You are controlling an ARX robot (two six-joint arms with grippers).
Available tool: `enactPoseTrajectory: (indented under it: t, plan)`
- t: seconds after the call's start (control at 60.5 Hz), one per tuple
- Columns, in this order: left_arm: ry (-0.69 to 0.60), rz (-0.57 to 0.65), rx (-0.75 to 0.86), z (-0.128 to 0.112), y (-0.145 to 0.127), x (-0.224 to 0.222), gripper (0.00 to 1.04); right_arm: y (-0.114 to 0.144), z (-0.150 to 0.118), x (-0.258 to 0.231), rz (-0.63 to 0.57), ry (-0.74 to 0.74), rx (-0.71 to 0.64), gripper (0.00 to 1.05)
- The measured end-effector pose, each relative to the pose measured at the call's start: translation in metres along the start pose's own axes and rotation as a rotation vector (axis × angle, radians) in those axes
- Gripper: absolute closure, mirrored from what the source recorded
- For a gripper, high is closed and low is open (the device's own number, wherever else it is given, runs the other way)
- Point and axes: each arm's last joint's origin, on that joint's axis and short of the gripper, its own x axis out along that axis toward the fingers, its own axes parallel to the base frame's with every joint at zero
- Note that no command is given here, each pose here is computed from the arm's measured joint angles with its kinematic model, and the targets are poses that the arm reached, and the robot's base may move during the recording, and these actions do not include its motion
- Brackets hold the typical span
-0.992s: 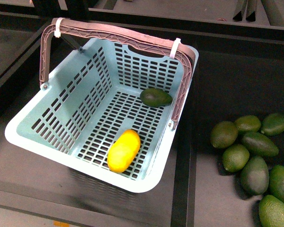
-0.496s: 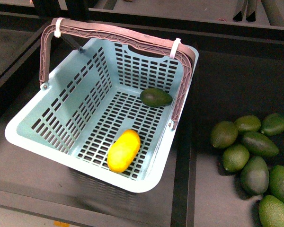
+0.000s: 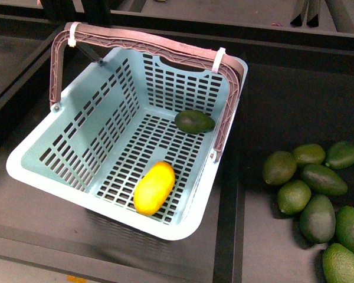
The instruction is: Pick mango and avocado into basket
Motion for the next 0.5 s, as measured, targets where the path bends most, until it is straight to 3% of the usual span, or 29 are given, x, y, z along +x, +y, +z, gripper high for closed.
enactPoseTrajectory:
  t: [0.248, 0.496]
  plan:
    - [0.000, 0.000, -0.001, 0.0000, 0.0000, 0.0000, 1.02, 0.0000, 0.0000, 0.0000, 0.000, 0.000, 0.000, 0.09]
    - [0.000, 0.000, 0.000, 0.0000, 0.0000, 0.0000, 0.50, 0.0000, 0.0000, 0.0000, 0.000, 0.000, 0.000, 0.09]
